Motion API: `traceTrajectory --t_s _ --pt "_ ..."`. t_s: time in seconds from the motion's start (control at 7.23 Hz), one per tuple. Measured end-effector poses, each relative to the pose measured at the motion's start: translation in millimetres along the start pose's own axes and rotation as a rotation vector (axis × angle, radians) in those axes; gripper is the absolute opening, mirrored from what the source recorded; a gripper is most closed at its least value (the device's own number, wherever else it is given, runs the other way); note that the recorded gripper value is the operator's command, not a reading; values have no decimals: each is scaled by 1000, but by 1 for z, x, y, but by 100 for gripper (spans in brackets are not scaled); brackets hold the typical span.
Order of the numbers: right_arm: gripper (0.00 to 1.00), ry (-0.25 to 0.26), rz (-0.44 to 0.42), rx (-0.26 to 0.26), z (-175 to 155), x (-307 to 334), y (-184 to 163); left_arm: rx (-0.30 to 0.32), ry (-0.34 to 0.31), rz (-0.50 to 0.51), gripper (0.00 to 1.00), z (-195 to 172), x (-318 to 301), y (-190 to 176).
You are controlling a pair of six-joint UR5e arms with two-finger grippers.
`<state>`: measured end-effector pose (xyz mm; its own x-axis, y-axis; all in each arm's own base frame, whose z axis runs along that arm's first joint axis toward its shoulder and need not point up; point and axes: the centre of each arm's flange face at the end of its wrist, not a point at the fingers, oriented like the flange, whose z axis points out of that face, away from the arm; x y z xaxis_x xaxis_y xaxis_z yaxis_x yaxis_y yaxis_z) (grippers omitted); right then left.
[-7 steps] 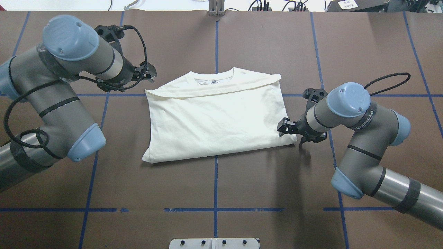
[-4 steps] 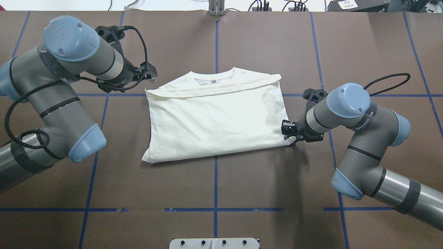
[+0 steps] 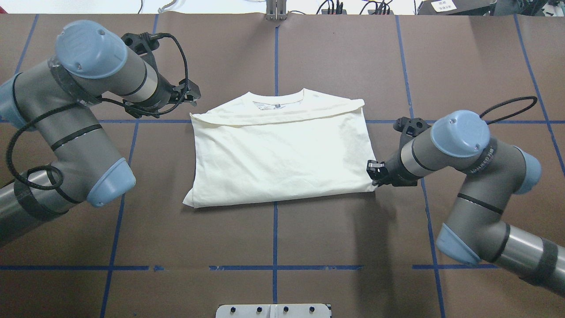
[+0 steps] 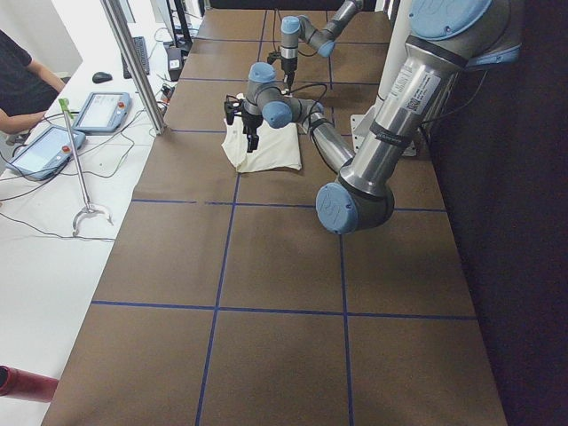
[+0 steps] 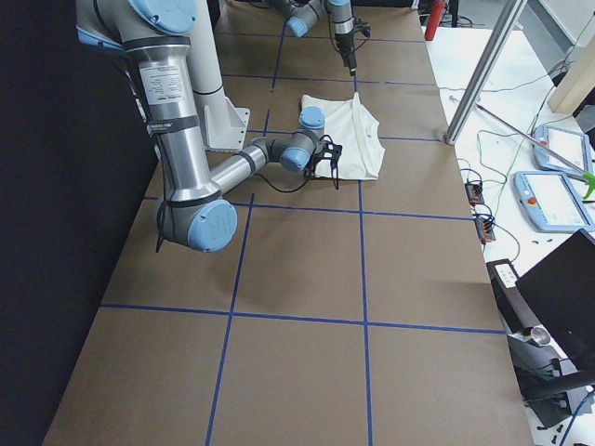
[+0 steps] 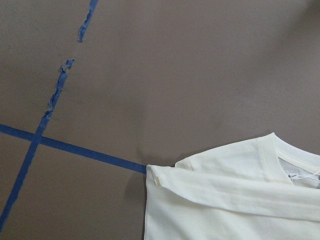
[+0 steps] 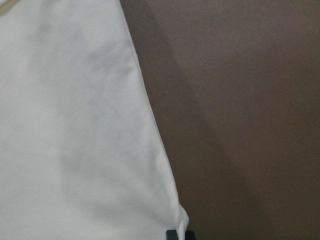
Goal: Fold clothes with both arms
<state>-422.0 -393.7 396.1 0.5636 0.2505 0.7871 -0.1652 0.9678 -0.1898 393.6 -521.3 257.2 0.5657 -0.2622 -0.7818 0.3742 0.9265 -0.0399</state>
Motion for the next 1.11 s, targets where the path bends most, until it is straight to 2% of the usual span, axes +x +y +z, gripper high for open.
traceTrajectory --t_s 0.28,0.42,0.55,0.69,0.83,0.97,1.11 --pt "0 22 -38 -96 -15 39 83 1 6 -2 100 -2 2 1" --pt "26 36 -40 -165 -17 46 130 0 10 0 100 -4 3 3" --pt "99 43 -40 -227 -17 44 171 -3 16 2 100 -6 5 7" --pt "100 37 -47 -267 -21 40 196 -9 18 4 100 -5 7 12" --pt "100 18 -52 -280 -32 34 207 -21 19 8 100 -2 9 21" --pt "100 -13 -43 -262 -46 27 199 -44 18 5 100 5 14 37" --pt "100 -53 -19 -219 -62 18 178 -82 16 -26 92 16 22 66"
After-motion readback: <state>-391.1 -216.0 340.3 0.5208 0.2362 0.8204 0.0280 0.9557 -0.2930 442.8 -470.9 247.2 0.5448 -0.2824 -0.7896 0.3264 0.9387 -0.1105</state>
